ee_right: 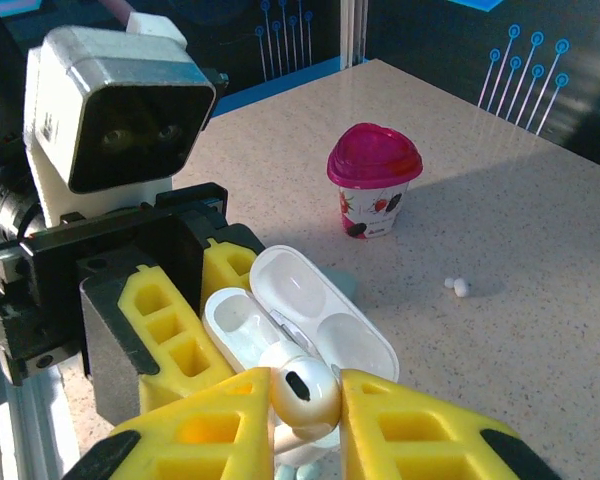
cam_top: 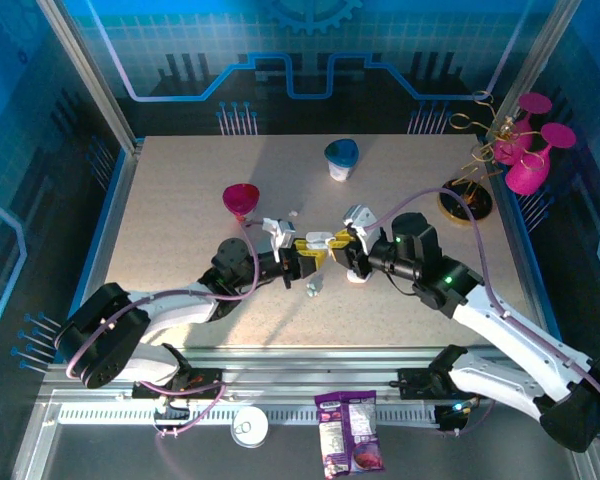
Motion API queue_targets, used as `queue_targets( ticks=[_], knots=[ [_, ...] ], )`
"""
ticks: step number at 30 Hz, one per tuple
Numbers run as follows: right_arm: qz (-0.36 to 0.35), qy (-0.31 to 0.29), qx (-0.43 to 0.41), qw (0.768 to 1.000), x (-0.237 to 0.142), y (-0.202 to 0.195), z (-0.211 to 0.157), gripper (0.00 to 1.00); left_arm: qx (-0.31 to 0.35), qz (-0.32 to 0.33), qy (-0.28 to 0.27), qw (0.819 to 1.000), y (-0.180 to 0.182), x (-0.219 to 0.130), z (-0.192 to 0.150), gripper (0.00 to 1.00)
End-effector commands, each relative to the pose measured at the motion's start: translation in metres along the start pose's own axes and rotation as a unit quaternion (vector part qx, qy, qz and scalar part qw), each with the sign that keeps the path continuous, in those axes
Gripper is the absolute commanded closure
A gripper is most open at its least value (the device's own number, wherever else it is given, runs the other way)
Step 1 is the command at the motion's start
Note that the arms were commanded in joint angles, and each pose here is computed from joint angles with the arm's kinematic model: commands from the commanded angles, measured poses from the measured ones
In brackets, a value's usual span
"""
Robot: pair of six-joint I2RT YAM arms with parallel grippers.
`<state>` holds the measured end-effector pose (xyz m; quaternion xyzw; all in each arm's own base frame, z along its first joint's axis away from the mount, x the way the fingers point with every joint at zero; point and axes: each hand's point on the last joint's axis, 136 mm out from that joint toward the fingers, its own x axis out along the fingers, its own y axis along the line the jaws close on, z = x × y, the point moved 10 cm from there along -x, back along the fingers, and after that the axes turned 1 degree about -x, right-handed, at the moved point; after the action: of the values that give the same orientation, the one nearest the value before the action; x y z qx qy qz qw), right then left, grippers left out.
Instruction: Insert the wireless bluetooth earbuds into the charging case
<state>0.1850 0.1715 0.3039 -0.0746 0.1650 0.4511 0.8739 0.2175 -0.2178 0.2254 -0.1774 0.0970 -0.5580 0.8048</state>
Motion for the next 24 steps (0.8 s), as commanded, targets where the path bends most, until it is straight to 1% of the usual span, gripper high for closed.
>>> queue_targets(
  ticks=[1,12,19,24],
  knots=[
    [0.000,-0.021,-0.023,1.000,0.0015,0.0015,0.0131,0.80,0.006,-0.032,-0.019,0.999,-0.0064,0.0020,0.0165,1.00],
    [-0.018,-0.014,-0.022,0.999,0.0046,-0.0023,0.0128,0.81,0.005,-0.041,-0.015,0.999,-0.0081,0.0004,0.0149,1.00],
    [-0.026,-0.024,-0.021,0.999,0.0054,-0.0039,0.0170,0.82,0.002,-0.049,-0.008,0.999,-0.0076,0.0025,0.0137,1.00],
    [-0.021,-0.021,-0.023,0.999,0.0073,-0.0036,0.0159,0.82,-0.002,-0.050,-0.018,0.999,-0.0084,0.0035,0.0175,1.00]
  ],
)
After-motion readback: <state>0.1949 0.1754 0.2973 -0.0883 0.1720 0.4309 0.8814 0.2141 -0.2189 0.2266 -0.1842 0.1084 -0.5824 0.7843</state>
